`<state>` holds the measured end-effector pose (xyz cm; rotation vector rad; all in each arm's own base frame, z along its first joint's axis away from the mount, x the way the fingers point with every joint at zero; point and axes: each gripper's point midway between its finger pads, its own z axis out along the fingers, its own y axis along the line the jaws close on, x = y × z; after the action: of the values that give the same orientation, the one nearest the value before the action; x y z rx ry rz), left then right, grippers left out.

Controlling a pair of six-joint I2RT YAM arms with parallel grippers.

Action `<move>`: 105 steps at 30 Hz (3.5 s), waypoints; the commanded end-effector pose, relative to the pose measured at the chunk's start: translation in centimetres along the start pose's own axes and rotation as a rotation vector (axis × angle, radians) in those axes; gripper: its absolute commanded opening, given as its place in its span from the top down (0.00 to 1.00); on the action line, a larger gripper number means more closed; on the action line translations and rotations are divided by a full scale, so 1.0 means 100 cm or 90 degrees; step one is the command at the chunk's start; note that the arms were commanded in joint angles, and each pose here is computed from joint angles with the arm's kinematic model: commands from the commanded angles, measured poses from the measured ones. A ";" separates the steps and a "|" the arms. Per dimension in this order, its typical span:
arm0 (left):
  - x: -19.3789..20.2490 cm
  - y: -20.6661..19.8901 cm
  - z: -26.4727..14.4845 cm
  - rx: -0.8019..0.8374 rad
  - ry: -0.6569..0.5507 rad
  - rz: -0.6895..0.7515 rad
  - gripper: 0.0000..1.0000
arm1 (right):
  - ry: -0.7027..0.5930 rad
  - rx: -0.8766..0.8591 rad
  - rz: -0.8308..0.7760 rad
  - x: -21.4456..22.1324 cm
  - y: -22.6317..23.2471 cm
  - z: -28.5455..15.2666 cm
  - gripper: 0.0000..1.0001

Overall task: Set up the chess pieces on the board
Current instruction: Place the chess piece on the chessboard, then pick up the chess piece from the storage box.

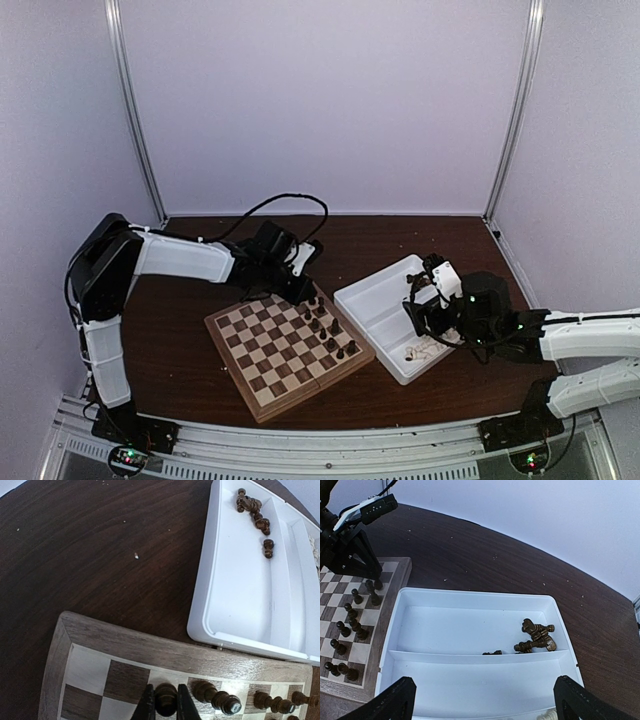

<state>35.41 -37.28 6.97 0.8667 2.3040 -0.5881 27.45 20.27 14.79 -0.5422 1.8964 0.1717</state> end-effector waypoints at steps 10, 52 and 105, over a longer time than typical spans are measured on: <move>-0.009 0.002 0.006 0.002 -0.011 0.005 0.87 | -0.007 -0.004 -0.002 -0.003 0.001 0.001 0.00; -0.051 -0.026 -0.134 0.008 -0.061 -0.073 0.41 | 0.069 0.072 0.118 -0.071 -0.047 -0.023 0.03; 0.015 -0.017 -0.207 -0.035 -0.107 -0.112 0.07 | 0.620 0.214 -0.143 0.042 -0.092 0.172 0.69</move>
<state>25.24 -25.57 20.78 0.5524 2.2835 -0.6364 43.97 17.93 5.01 -0.6760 2.7124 -0.6034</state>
